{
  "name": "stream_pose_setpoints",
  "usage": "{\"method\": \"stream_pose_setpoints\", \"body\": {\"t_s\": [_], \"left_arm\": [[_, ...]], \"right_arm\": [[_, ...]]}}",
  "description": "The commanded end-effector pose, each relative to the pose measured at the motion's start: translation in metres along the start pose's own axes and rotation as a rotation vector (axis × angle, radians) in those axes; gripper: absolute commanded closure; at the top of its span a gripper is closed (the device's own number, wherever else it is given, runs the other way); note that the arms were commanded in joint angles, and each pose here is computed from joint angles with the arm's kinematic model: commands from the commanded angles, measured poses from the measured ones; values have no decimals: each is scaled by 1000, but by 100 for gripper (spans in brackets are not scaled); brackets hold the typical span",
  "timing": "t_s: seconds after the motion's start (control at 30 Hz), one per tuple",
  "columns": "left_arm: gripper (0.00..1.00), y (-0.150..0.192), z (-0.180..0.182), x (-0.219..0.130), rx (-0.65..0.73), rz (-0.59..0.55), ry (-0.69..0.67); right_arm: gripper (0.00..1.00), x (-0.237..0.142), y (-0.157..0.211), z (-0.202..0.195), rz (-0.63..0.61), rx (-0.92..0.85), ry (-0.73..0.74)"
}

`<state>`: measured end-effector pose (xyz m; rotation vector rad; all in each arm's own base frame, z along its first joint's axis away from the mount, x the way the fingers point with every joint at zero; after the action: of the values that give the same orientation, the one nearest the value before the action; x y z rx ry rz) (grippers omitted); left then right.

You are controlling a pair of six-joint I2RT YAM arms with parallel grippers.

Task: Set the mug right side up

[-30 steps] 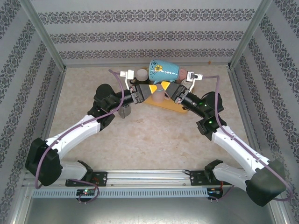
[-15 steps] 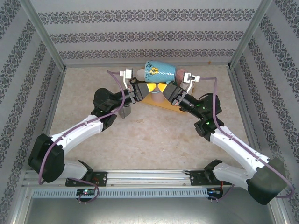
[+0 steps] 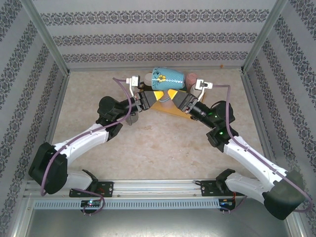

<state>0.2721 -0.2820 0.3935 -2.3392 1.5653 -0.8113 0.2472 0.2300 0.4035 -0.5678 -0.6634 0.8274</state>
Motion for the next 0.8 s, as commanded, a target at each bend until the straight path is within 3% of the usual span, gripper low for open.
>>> {"method": "stream_pose_setpoints", "body": {"t_s": [0.0, 0.1, 0.2, 0.33, 0.5, 0.63, 0.77], "left_arm": [[100, -11, -37, -12, 175, -46, -27], [100, -15, -31, -24, 247, -63, -204], [100, -18, -16, -37, 293, -49, -441], [100, -9, 2, -52, 349, 28, -698], [100, 13, 33, -69, 438, 124, -980], [100, 35, 61, -84, 499, 177, -1191], [100, 44, 86, -93, 458, 159, -1339]], "right_arm": [[22, -12, -11, -3, -50, -56, 84], [21, -25, -8, -16, -18, -107, 200], [22, -47, -6, -36, 31, -178, 414], [23, -82, -10, -57, 62, -265, 658], [24, -108, -14, -66, 98, -338, 810], [24, -115, -11, -68, 140, -379, 842], [24, -120, -5, -78, 179, -386, 887]]}}
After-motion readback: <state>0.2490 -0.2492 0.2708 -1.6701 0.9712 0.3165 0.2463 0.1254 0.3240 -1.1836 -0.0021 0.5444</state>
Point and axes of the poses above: each hand's point on the last joint's axis, 136 mm out from that joint toward the fingers, its own x axis out along the fingers, its own z axis along the line the jaws close on, y = z × x, the point moved 2 cm from there along -x, back along the fingers, and after that the axes turned 8 degrees about -x, right-handed, at the moved point
